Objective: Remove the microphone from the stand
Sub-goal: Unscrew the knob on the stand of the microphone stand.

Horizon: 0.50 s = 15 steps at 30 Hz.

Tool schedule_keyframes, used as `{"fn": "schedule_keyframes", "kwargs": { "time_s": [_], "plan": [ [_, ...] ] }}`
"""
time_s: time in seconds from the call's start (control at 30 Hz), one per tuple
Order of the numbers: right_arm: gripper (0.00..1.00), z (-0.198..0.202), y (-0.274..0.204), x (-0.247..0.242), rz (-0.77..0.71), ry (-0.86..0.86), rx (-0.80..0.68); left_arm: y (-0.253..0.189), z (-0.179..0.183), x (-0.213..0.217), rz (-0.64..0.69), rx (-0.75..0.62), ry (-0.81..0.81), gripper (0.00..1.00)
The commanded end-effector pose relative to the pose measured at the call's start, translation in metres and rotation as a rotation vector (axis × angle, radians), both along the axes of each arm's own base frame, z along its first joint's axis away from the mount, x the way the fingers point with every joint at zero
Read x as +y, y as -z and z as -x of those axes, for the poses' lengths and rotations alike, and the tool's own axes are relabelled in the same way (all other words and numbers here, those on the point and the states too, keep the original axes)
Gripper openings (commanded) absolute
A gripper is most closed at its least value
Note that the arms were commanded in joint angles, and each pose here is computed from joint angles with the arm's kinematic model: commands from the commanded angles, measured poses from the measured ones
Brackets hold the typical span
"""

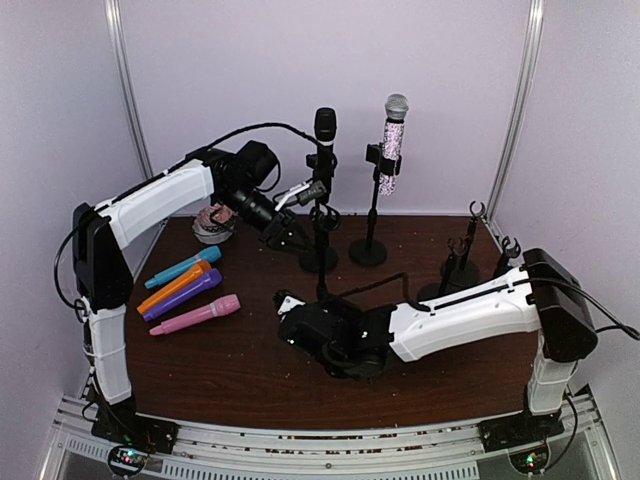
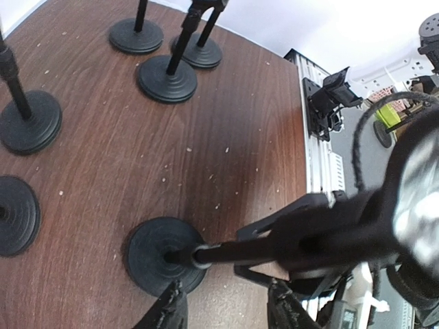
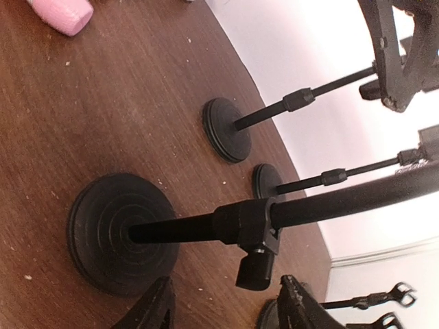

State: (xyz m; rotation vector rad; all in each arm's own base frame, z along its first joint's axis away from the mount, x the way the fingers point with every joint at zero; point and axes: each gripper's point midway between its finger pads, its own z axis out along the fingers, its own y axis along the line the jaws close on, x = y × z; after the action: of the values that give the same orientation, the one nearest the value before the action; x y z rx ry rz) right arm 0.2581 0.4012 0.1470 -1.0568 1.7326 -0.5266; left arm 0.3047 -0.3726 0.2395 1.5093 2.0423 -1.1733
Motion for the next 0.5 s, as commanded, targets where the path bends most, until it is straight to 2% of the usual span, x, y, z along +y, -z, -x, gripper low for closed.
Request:
{"fn": "schedule_keyframes", "kwargs": {
  "time_s": [0.0, 0.13, 0.23, 0.33, 0.47],
  "plan": [
    [0.57, -0.003, -0.018, -0.004, 0.045, 0.026, -0.064, -0.009, -0.007, 0.023, -0.003, -0.029, -0.033, 0.43],
    [0.69, 0.000, -0.037, -0.010, -0.063, 0.056, -0.057, -0.011, -0.006, 0.033, -0.007, -0.031, -0.045, 0.43],
    [0.74, 0.010, -0.048, -0.017, -0.260, 0.054, 0.042, -0.012, -0.002, 0.041, -0.011, -0.038, -0.052, 0.44],
    [0.77, 0.020, -0.052, -0.026, -0.531, 0.037, 0.237, -0.012, -0.001, 0.051, -0.022, -0.051, -0.064, 0.45],
    [0.78, 0.030, -0.053, -0.026, -0.884, -0.005, 0.572, -0.010, 0.000, 0.061, -0.034, -0.062, -0.076, 0.46]
  ]
}}
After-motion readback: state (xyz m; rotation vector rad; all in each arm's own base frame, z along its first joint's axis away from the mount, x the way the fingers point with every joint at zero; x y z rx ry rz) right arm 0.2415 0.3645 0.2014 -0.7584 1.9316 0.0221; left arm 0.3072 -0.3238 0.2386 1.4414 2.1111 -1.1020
